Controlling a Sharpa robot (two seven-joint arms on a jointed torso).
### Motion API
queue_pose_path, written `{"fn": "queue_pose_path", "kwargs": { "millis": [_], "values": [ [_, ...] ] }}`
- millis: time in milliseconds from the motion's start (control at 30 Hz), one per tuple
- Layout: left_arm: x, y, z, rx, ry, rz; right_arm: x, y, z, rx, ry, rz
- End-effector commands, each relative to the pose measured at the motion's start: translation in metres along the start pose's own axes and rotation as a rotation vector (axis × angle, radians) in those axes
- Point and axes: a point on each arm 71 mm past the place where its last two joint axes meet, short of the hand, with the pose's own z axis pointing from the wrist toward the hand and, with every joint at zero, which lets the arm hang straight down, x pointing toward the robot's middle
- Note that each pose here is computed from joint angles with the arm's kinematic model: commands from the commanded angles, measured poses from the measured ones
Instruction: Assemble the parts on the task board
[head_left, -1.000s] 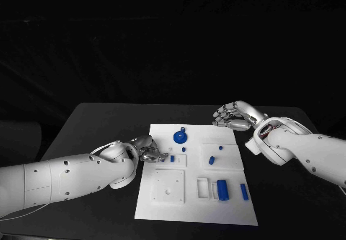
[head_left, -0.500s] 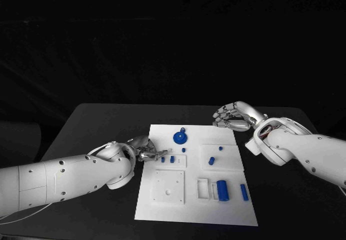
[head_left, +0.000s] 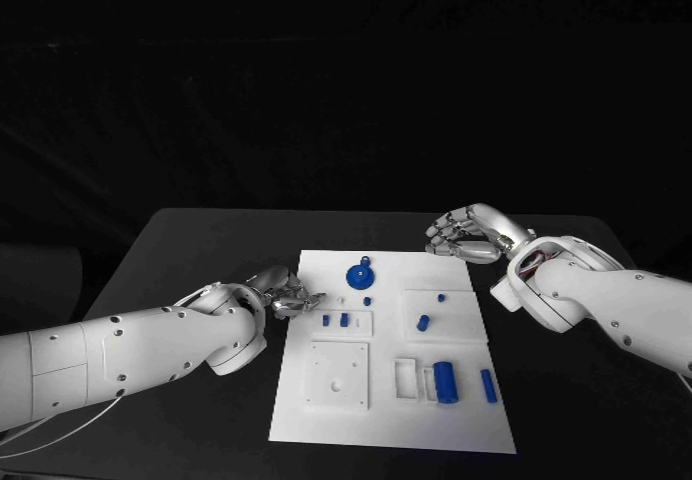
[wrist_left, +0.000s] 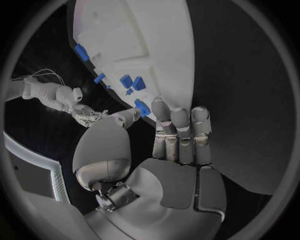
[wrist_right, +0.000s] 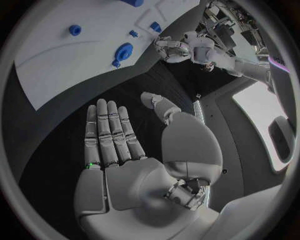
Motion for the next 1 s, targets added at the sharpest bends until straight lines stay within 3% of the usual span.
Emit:
{"fn": "queue_pose_path", "kwargs": {
  "millis": [33, 200, 267, 533, 733, 1000],
  "values": [
    [-0.0034, -0.0102, 0.001, 0.124, -0.017, -0.112, 0.0, 0.0, 0.0, -0.009, 0.01, -0.002],
    [-0.0087, -0.0224, 0.0045, 0.227, -0.023, -0.127, -0.001, -0.003, 0.001, -0.002, 0.006, -0.002],
    [-0.0138, -0.0325, 0.0074, 0.275, -0.034, -0.129, -0.002, -0.004, 0.001, 0.0, 0.004, -0.003],
    [-0.0173, -0.0677, 0.0139, 0.457, -0.03, 0.035, -0.002, -0.005, 0.002, 0.004, 0.003, -0.003],
    [-0.0085, -0.0845, 0.0223, 0.49, 0.038, 0.161, -0.001, -0.005, 0.004, 0.004, 0.004, -0.002],
    [-0.0053, -0.0968, 0.0308, 0.476, 0.088, 0.208, 0.0, -0.003, 0.004, 0.001, 0.007, 0.0]
  ]
}}
